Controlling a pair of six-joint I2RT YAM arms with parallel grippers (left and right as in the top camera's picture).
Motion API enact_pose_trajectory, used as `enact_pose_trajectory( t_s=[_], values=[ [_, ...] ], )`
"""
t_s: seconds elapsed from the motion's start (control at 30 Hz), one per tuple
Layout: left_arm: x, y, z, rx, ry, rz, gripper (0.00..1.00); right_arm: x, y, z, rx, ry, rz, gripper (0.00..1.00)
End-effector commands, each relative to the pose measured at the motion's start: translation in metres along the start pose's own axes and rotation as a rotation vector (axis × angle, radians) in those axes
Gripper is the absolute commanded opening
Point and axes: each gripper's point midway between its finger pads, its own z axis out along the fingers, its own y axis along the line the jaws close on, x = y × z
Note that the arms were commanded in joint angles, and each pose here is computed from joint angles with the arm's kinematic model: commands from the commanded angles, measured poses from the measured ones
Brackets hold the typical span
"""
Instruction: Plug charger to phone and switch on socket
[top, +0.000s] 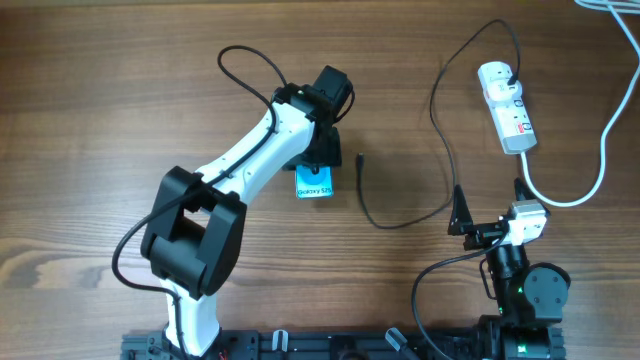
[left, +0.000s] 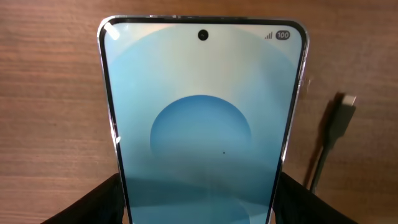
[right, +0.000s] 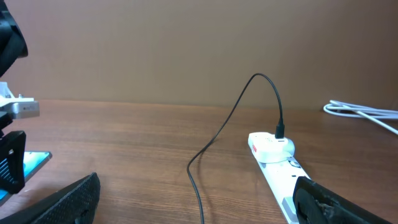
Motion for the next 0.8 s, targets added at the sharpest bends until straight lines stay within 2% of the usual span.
enact_pose_trajectory(
  t_s=[0.0,0.17,0.33,0.5,0.77],
  values=[
    [0.009,-0.022,-0.016,0.123,0.050,-0.012,0.66,-0.001,0.000,0.000,0.002,-0.004,0.010,1.00],
    [0.013,-0.030,-0.021,0.242,0.130,-0.048,0.66,-0.001,0.000,0.000,0.002,-0.004,0.010,1.00],
    [0.010,-0.034,-0.035,0.449,0.244,-0.124,0.66,-0.001,0.000,0.000,0.003,-0.003,0.010,1.00],
    [0.000,-0.039,-0.065,0.726,0.338,-0.157,0.66,-0.001,0.000,0.000,0.002,-0.004,0.010,1.00],
    [-0.034,-0.022,-0.134,1.204,0.425,-0.256,0.65,-0.001,0.000,0.000,0.002,-0.004,0.010,1.00]
  ],
)
